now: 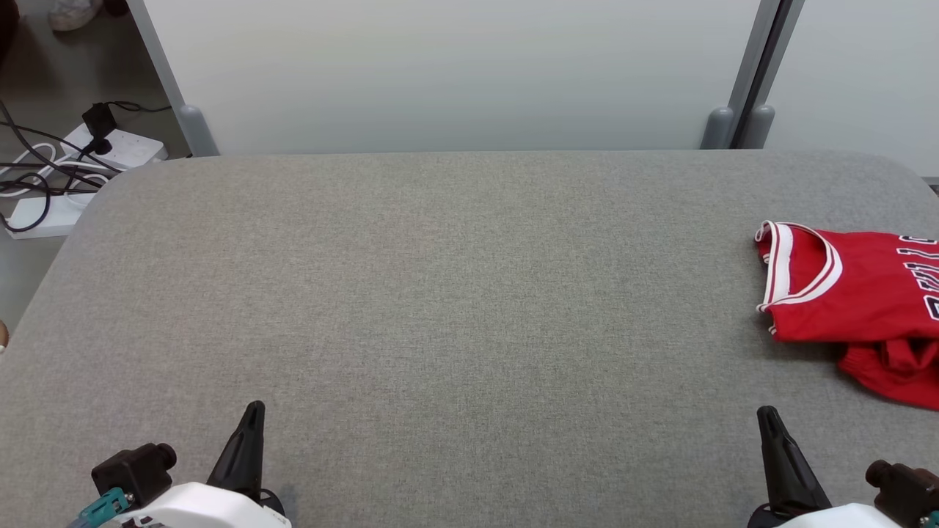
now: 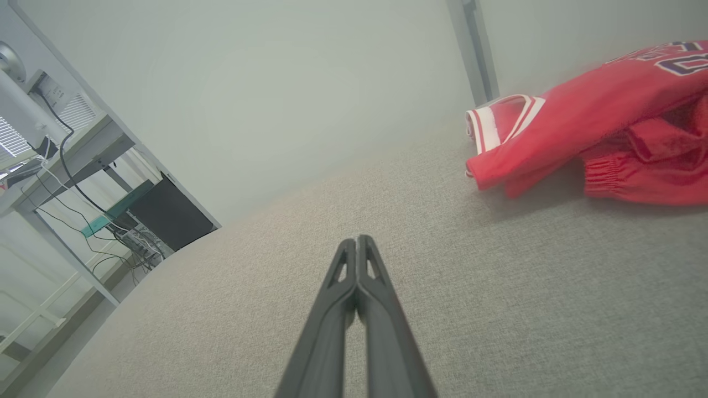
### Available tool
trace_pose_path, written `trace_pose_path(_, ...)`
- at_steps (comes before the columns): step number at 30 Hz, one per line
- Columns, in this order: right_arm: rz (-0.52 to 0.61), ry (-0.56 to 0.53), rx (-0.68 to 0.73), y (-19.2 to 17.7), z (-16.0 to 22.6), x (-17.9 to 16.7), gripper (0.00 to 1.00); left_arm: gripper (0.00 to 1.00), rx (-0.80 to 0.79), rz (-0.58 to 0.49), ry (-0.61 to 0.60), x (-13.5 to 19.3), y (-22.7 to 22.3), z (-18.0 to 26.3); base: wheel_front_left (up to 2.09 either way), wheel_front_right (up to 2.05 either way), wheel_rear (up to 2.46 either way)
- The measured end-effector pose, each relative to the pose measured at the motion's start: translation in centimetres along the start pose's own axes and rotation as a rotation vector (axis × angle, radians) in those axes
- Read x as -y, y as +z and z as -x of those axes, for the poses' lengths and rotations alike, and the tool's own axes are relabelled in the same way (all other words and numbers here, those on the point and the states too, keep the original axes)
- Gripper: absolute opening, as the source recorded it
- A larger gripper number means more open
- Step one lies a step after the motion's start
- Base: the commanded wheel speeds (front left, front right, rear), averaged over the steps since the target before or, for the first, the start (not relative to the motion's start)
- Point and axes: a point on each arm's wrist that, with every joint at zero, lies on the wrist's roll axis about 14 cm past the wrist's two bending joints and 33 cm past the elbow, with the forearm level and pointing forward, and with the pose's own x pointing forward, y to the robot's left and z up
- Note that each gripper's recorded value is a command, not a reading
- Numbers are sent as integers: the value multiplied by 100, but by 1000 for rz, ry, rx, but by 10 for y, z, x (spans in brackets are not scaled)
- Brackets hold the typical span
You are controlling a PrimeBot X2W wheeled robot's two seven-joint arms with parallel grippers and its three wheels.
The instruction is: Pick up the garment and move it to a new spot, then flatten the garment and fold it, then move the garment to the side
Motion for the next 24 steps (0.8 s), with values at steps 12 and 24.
trace_pose_path(12,-137,-29,7,4,-4,6,0,0,-14,137,15,-2,-1,-4,0,0,0)
trace_pose_path(24,-270,-62,14,9,-6,16,0,0,-32,274,21,-3,-3,-7,0,0,0)
